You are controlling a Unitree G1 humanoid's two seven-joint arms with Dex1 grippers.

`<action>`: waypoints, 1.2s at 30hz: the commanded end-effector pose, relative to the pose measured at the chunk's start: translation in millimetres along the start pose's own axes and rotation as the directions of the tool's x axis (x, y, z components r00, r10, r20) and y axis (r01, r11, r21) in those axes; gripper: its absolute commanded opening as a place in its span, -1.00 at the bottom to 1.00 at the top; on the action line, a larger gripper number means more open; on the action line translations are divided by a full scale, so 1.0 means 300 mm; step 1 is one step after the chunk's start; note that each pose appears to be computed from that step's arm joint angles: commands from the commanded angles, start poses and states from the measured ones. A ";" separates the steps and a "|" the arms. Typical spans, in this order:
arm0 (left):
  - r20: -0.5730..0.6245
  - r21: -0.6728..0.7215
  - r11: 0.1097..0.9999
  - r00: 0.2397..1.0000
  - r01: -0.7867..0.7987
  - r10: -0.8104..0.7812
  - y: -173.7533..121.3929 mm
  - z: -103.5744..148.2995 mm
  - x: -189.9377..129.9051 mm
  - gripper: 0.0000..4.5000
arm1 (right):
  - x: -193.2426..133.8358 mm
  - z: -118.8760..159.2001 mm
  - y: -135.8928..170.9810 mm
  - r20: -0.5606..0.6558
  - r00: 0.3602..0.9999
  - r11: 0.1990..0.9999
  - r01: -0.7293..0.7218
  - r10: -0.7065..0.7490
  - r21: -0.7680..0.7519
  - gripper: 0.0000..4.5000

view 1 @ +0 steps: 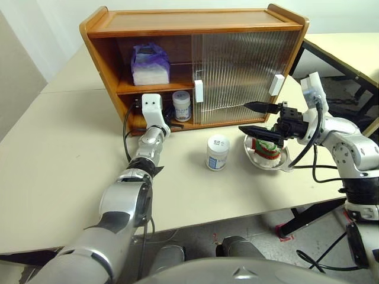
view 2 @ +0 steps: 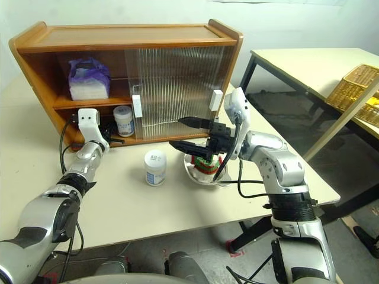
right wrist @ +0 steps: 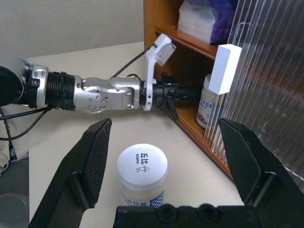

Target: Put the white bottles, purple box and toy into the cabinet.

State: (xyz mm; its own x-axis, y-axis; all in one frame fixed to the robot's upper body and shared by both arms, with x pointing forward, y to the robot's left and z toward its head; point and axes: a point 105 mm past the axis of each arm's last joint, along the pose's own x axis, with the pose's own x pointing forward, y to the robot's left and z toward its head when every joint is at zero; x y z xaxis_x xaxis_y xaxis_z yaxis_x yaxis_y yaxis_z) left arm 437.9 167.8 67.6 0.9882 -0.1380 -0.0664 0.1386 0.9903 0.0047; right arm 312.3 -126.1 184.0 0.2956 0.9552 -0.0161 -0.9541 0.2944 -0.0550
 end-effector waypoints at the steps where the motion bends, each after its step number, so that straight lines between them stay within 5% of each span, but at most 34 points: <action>1: 0.055 0.006 1.000 0.998 -0.021 0.021 0.056 0.019 -0.024 -0.98 | 0.004 0.004 0.002 0.009 1.000 1.000 -0.004 0.004 0.001 1.00; 6: 0.126 0.004 1.000 0.992 0.027 -0.027 0.071 0.031 -0.071 -0.97 | 0.020 0.002 0.001 0.015 1.000 1.000 -0.020 0.020 0.006 1.00; 9: 0.177 0.012 0.993 0.977 0.115 -0.115 0.045 0.056 -0.106 -0.71 | 0.025 0.000 0.000 0.015 0.999 1.000 -0.029 0.028 0.009 1.00; 15: 0.186 0.034 0.919 0.901 0.392 -0.391 -0.033 0.080 -0.222 0.22 | 0.028 -0.005 -0.003 0.016 0.999 0.999 -0.042 0.041 0.011 1.00; 20: 0.055 0.074 0.715 0.713 0.695 -0.699 -0.129 0.036 -0.373 0.99 | 0.026 -0.016 -0.005 0.018 0.999 0.999 -0.046 0.046 0.013 1.00; 25: -0.020 0.076 0.571 0.574 0.817 -0.819 -0.172 0.012 -0.439 0.99 | 0.027 -0.019 -0.006 0.021 0.999 0.999 -0.048 0.047 0.011 1.00; 36: -0.107 0.110 0.475 0.486 0.873 -0.867 -0.246 -0.067 -0.413 0.99 | 0.020 -0.017 -0.008 0.020 0.999 0.999 -0.040 0.040 0.003 1.00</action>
State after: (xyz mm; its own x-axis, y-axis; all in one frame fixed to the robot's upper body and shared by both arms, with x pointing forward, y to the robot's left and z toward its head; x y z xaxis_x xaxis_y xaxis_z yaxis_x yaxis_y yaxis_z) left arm 303.0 115.4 60.2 0.3729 -0.9204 -0.1171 0.9278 0.3711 0.0379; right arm 316.4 -121.1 179.3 0.2533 0.9672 0.0172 -0.9666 0.2538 -0.0355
